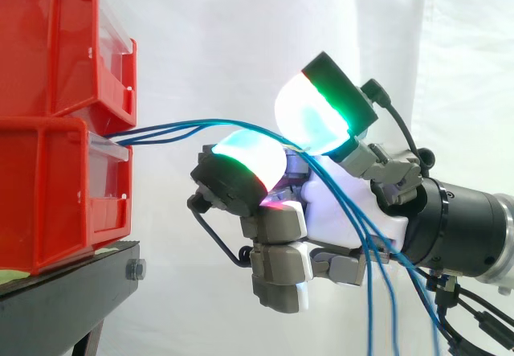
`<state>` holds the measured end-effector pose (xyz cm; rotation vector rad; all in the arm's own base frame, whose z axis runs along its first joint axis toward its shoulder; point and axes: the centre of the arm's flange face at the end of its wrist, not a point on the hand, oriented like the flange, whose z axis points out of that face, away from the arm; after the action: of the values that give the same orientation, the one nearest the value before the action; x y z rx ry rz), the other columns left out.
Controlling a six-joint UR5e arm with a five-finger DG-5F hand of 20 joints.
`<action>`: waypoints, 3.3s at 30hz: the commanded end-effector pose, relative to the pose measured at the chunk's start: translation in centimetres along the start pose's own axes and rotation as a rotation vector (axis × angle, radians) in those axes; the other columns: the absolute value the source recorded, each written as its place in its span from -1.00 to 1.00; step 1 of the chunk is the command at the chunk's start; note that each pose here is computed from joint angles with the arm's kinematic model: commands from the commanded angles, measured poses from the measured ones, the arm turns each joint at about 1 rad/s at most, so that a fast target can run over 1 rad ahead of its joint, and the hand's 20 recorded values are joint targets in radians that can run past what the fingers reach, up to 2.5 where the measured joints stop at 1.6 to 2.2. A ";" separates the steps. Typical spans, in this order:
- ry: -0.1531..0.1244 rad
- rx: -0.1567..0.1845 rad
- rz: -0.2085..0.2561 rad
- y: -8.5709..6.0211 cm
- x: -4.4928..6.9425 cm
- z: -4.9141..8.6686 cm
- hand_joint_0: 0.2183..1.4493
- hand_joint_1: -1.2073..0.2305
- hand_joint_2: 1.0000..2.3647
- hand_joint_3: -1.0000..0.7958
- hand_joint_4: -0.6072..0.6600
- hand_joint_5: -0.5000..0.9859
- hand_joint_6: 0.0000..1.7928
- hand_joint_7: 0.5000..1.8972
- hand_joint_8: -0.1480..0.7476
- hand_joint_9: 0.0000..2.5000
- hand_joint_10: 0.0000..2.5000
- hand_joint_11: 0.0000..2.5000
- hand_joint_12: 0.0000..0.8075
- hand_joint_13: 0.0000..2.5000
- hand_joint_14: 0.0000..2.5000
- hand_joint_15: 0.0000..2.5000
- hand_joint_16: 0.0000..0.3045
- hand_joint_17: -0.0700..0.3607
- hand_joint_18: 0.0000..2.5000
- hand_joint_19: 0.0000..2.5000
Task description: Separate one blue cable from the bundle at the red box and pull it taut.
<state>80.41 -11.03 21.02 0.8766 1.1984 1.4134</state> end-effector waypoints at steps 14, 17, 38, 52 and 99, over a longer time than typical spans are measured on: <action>0.004 -0.002 0.000 0.1 0.0 0.0 -0.44 -0.83 -1.00 -0.44 0.19 -0.52 0.05 -0.23 0.27 -0.13 -0.98 -0.17 0.16 -0.07 -0.98 -0.37 -0.58 0.00 -0.14 -0.46; 0.004 -0.002 0.000 0.1 0.0 0.0 -0.50 -0.84 -1.00 -0.44 0.19 -0.51 0.05 -0.26 0.29 -0.13 -0.98 -0.18 0.18 -0.07 -0.98 -0.37 -0.56 0.02 -0.14 -0.46; 0.001 0.009 0.001 0.0 -0.4 -0.2 -0.64 -0.44 -1.00 -0.44 0.13 -0.45 -0.02 -0.32 0.35 -0.04 -0.98 -0.25 0.26 -0.03 -0.98 -0.40 -0.52 0.09 -0.08 -0.46; 0.003 0.018 0.003 -0.1 -0.4 -0.3 -0.33 -0.41 -0.98 -0.24 0.04 -0.49 -0.02 -0.09 0.26 -0.04 -0.98 -0.23 0.15 -0.03 -0.98 -0.36 -0.59 -0.02 -0.15 -0.37; 0.009 0.018 0.003 0.0 -0.3 -0.2 -0.23 -0.71 -1.00 -0.44 -0.02 -0.49 0.03 0.07 0.28 0.05 -0.98 -0.11 0.10 -0.03 -0.98 -0.37 -0.62 -0.07 -0.16 -0.44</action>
<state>80.27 -11.37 21.00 0.8868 1.2179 1.4109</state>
